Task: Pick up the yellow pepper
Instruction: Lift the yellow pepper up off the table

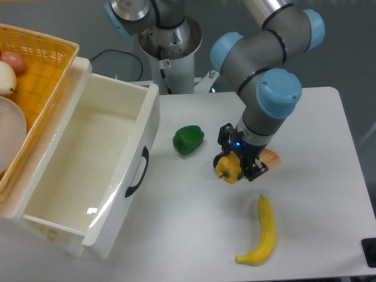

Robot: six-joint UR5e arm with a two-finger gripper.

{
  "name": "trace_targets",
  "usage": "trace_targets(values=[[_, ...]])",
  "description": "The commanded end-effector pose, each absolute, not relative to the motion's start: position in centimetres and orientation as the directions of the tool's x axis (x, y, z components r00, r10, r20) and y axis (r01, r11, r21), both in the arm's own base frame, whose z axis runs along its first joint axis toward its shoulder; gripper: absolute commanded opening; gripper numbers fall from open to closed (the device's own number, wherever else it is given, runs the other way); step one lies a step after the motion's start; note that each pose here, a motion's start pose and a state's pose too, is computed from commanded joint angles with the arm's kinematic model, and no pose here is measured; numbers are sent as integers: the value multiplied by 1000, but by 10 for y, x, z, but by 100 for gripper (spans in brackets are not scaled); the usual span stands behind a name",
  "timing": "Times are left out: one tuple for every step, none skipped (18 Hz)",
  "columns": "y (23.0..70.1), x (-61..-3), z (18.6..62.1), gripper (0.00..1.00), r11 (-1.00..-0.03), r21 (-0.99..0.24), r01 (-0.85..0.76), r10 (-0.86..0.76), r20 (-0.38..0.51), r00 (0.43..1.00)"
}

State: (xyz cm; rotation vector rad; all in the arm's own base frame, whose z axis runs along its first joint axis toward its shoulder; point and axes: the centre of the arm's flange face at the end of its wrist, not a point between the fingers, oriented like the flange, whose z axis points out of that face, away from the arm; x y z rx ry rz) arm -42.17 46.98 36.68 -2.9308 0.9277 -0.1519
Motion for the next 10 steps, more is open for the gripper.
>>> trace_targets(values=[[470,-414,369,13,-814,-98,-573,-580,75,811],[473,-410,371,13,-811,-101,-576,-583,72,809],[477,-404,371,13,-807,-100,-582,-589,74,805],[480,-399,371,13,-802,-99,-589,-596,74,799],[479,-398,369,13,-802,-99,-589,-596,80,799],[478,-398,368,13,-802,-96,-589,-596,80,799],[478,-397,368,13,-801,-96,-590,-597,81,798],[479,-397,369,13,-801,-96,-591,-598,79,798],[479,-397,369,13,-800,-96,-592,-599,78,797],[478,-397,370,13,-801,-97,-591,-598,77,798]])
